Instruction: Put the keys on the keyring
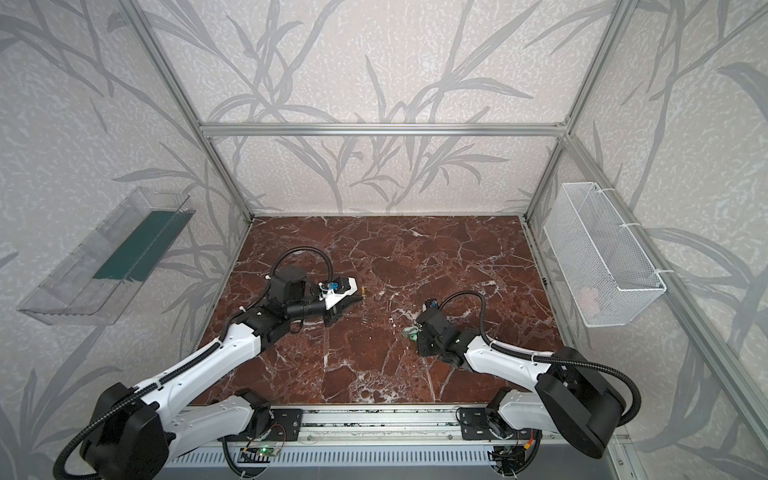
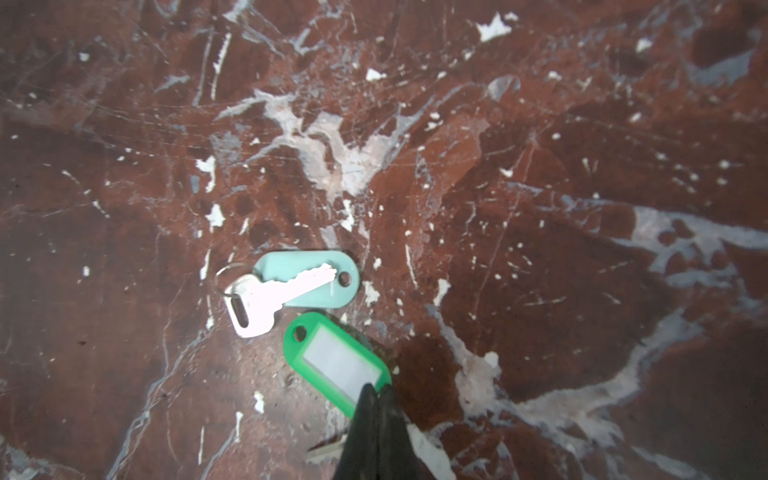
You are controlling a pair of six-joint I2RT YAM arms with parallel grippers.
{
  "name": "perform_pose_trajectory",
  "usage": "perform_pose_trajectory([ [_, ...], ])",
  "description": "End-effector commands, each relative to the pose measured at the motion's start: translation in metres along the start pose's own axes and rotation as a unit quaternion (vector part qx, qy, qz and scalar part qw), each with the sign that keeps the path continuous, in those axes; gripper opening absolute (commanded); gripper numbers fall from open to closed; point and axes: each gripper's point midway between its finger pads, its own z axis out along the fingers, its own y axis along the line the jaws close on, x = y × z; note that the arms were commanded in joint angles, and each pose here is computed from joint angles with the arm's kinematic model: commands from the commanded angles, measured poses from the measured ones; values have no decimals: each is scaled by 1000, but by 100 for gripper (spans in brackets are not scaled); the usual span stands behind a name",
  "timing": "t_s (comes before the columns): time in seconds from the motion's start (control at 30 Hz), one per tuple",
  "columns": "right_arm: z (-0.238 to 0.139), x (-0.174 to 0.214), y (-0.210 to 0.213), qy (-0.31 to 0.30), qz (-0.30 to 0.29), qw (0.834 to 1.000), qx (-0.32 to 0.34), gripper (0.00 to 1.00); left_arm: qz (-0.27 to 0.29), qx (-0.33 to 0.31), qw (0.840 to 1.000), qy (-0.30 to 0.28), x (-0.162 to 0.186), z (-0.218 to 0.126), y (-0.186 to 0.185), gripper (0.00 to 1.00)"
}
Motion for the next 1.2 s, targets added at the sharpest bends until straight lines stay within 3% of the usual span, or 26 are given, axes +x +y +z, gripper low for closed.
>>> perform_pose_trajectory([
  [0.0, -9, -12, 17, -14, -52, 998, -38, 0, 15, 0, 999, -30, -21, -1, 6, 0],
  [0.13, -3, -9, 27, 2, -85, 995, -60, 0, 11, 4, 999, -30, -19, 1, 6, 0],
  [0.3, 17, 3, 29, 69, -99, 992, -45, 0, 8, 5, 999, -32, -20, 2, 5, 0],
  [0.47, 18, -10, 30, 36, -92, 994, -41, 1, 7, 4, 999, -34, -21, 2, 5, 0],
  [0.6, 16, -10, 29, 27, -101, 994, -45, 13, 6, 1, 999, -33, -21, 1, 6, 0],
  [0.8, 10, -13, 30, 4, -99, 993, -56, 19, 7, 1, 999, -32, -21, 3, 7, 0],
  [1.17, 9, 1, 24, 20, -109, 992, -56, 20, 6, 4, 999, -34, -20, 8, 9, 0],
])
